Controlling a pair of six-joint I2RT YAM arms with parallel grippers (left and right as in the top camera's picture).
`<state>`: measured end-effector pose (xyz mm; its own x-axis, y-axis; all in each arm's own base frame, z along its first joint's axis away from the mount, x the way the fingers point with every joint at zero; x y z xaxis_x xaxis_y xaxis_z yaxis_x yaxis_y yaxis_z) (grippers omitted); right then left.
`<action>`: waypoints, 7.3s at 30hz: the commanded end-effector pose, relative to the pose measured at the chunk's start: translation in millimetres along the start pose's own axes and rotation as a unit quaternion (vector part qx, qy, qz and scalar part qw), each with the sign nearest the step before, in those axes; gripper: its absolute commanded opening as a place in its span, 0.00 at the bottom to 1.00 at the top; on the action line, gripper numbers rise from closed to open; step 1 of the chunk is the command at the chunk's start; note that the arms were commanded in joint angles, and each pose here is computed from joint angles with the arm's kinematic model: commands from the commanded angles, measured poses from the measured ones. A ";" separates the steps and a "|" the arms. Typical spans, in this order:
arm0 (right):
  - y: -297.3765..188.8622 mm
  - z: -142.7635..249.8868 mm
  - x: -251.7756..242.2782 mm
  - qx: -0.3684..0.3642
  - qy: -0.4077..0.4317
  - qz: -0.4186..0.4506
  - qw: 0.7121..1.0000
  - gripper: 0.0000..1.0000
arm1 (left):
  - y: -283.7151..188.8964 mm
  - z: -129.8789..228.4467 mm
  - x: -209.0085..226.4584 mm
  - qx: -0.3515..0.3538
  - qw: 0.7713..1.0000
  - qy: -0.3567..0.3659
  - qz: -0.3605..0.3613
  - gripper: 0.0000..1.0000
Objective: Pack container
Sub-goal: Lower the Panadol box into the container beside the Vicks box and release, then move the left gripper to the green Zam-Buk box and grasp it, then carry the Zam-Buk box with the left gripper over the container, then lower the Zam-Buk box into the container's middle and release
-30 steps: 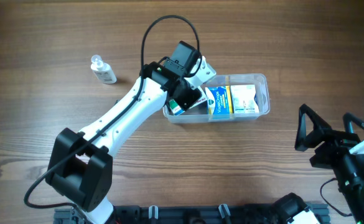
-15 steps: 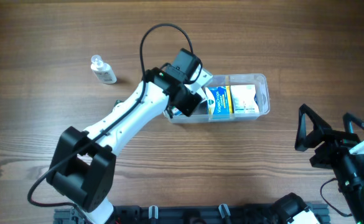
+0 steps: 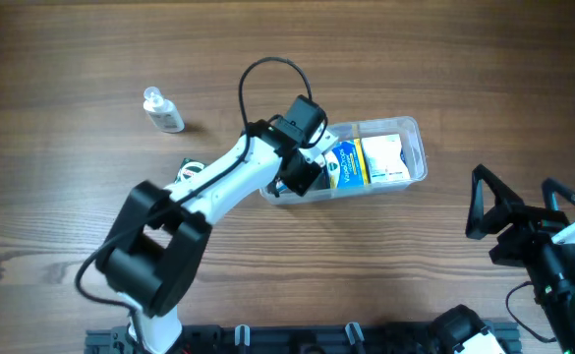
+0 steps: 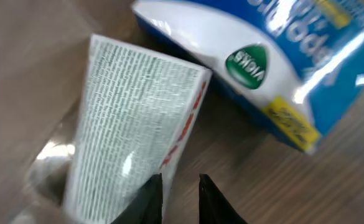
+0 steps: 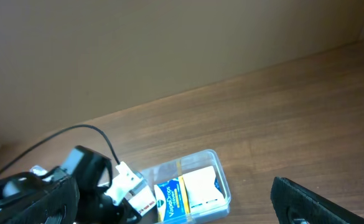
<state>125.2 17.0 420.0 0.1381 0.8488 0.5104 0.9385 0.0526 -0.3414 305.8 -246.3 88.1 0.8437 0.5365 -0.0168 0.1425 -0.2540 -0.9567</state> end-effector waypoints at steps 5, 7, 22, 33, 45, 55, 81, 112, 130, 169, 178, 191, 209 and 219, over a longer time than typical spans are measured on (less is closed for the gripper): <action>0.0 -2.3 -1.2 -0.008 -0.006 0.007 1.000 1.00 | 20.1 14.6 23.0 0.051 0.994 -0.026 -0.097 0.14; -0.1 -2.3 -1.2 -0.008 -0.006 0.007 1.000 1.00 | 18.5 14.3 30.5 0.054 0.990 -0.027 -0.128 0.15; 0.0 -2.3 -1.2 -0.008 -0.006 0.007 1.000 1.00 | -35.5 -7.0 27.4 -0.034 0.986 -0.090 -0.135 0.43; 0.0 -2.3 -1.2 -0.008 -0.006 0.007 1.000 1.00 | -178.9 -14.0 5.9 -0.216 0.958 -0.131 -0.138 0.04; 0.0 -2.3 -1.2 -0.008 -0.006 0.007 1.000 1.00 | -188.5 68.3 34.0 -0.101 0.880 -0.411 -0.217 0.04; 0.0 -2.3 -1.2 -0.008 -0.006 0.007 1.000 1.00 | -186.5 101.8 61.6 -0.051 0.869 -0.450 -0.201 0.55; 0.0 -2.3 -1.2 -0.008 -0.006 0.007 1.000 1.00 | -73.1 149.9 105.2 0.037 0.936 -0.326 -0.125 1.00; 0.0 -2.3 -1.2 -0.008 -0.006 0.007 1.000 1.00 | -21.1 170.7 119.4 0.071 0.968 -0.228 -0.075 0.85; 0.0 -2.3 -1.2 -0.008 -0.006 0.007 1.000 1.00 | -25.7 166.4 114.3 0.095 0.953 -0.276 -0.077 0.27; 0.0 -2.3 -1.2 -0.008 -0.006 0.007 1.000 1.00 | -44.1 -50.5 13.0 -0.164 0.927 -0.328 -0.079 0.09; 0.0 -2.3 -1.2 -0.008 -0.006 0.007 1.000 1.00 | -46.4 -76.6 2.1 -0.223 0.921 -0.307 -0.087 0.14; 0.0 -2.3 -1.2 -0.008 -0.006 0.007 1.000 1.00 | -90.3 -88.7 6.1 -0.278 0.903 -0.312 -0.098 0.57; 0.0 -2.3 -1.2 -0.008 -0.006 0.007 1.000 1.00 | -120.5 -78.5 8.3 -0.286 0.898 -0.309 -0.132 0.74; 0.0 -2.3 -1.2 -0.008 -0.006 0.007 1.000 1.00 | -88.8 -79.9 11.5 -0.259 0.905 -0.310 -0.134 0.71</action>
<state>125.1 17.0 419.9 0.1385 0.8490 0.5100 0.9382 0.0524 -0.3420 338.7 -282.5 205.3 0.3280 0.9333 -0.1465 0.6556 -0.3365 -0.6760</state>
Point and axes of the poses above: each gripper's point midway between its finger pads, its own y axis out along the fingers, its own x axis along the line the jaws close on, z = x × y, the point moved 6 cm from there along -y, back along the fingers, and after that the axes turned 14 degrees about y, right-handed, at the moved point
